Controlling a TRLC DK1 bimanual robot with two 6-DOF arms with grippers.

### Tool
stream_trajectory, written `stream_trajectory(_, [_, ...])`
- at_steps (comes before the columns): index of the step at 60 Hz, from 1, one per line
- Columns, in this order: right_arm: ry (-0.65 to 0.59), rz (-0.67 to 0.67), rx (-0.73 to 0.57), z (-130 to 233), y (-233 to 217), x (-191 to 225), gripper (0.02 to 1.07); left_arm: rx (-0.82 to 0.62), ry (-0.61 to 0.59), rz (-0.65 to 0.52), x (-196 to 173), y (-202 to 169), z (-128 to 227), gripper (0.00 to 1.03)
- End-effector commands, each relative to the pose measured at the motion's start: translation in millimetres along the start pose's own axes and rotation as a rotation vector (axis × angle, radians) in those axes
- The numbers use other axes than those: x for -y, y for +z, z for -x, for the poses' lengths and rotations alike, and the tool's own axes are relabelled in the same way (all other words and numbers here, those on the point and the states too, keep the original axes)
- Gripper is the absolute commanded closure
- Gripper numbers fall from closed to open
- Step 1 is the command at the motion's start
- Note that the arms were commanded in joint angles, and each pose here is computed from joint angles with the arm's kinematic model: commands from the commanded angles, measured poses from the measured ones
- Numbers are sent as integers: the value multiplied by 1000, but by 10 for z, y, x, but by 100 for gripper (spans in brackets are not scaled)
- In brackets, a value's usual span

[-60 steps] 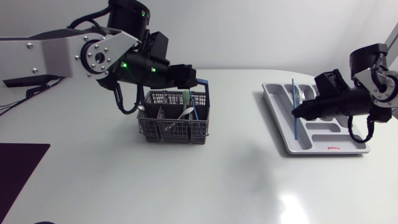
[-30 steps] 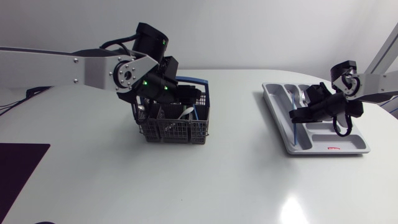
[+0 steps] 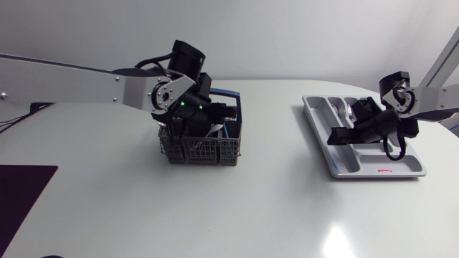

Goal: Unload the cutlery basket into the drawer organizer.

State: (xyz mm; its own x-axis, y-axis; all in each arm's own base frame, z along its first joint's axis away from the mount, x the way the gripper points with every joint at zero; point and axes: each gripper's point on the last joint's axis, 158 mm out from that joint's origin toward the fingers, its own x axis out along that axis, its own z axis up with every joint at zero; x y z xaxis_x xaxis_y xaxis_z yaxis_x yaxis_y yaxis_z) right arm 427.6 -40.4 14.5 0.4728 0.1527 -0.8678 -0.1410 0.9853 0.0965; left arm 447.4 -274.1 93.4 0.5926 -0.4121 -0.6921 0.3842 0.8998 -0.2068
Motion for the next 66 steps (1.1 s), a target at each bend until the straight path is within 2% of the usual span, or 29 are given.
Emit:
stream_trajectory(1, [-1, -8, 12, 98, -25, -97, 8, 26, 2, 15, 36, 83, -84, 70])
stream_trajectory(17, [13, 29, 29, 224, -102, -311, 8, 62, 25, 12, 65, 107, -195, 70])
stream_trajectory(37, [17, 46, 41, 263, -171, -382, 8, 103, 53, -7, 117, 74, -227, 98])
stream_trajectory(66, [23, 70, 45, 300, -245, -489, 8, 122, 47, -7, 59, -133, -93, 99])
